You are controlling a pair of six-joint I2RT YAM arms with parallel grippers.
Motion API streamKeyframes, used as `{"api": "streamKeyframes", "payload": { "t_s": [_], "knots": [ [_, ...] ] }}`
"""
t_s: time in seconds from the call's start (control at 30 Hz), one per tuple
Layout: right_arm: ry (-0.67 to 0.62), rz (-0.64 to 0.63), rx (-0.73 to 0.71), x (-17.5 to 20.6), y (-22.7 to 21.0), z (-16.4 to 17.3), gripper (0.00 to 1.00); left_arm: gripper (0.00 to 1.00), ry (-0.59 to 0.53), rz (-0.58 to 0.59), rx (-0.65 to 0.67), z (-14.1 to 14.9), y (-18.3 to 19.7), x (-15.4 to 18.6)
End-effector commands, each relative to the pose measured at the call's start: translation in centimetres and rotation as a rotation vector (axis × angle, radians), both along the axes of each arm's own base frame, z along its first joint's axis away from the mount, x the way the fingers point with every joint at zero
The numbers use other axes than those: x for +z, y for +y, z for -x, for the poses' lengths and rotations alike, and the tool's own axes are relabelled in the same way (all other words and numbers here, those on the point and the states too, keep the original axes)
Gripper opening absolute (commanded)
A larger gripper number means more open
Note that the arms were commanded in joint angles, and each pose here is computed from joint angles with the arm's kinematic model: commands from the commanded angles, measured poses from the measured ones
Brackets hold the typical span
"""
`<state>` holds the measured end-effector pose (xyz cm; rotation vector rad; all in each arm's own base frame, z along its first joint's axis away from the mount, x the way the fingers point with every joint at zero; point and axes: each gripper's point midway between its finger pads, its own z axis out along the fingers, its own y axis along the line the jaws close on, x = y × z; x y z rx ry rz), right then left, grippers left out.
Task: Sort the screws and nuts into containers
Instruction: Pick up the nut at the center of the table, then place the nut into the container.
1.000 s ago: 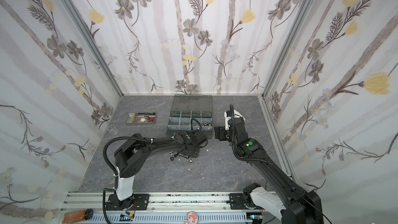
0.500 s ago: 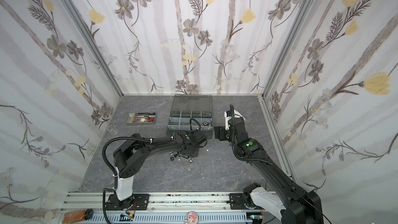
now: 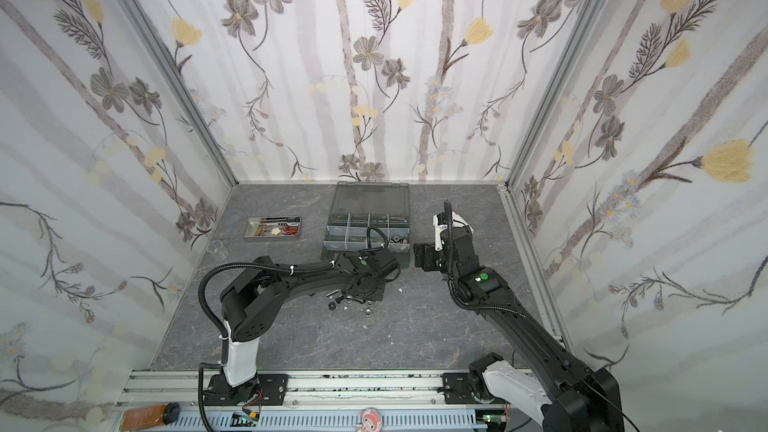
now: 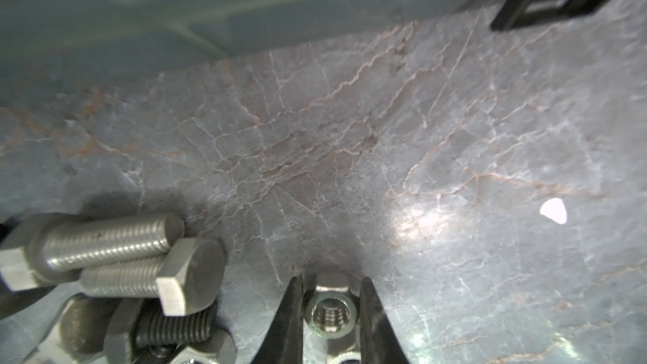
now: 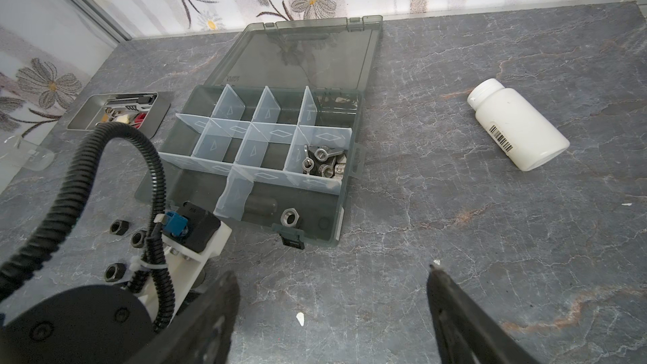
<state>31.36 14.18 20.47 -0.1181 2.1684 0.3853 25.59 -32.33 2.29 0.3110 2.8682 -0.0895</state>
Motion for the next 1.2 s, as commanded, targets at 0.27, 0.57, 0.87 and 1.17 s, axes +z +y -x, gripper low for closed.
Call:
{"api": "streamKeyframes", "payload": {
  "t_s": [0.27,0.57,0.87,1.17],
  "knots": [
    [-0.028,-0.03,0.002,0.8,0.3,-0.3,0.85,0.16,-0.107,0.072,0.022,-4.5,-0.1,6.4],
    [-0.007,-0.045,0.004,-0.1,0.4,-0.1,1.0,0.15,-0.137,0.122,0.043,-9.2,0.0,9.0],
    [0.01,-0.059,-0.005,-1.7,0.2,0.4,1.0,0.15,-0.119,0.128,0.03,-11.7,-0.9,8.5],
    [-0.027,-0.07,-0.018,-0.7,-0.1,0.0,0.99,0.14,-0.083,0.121,0.016,-12.0,-1.6,5.9]
  ]
}}
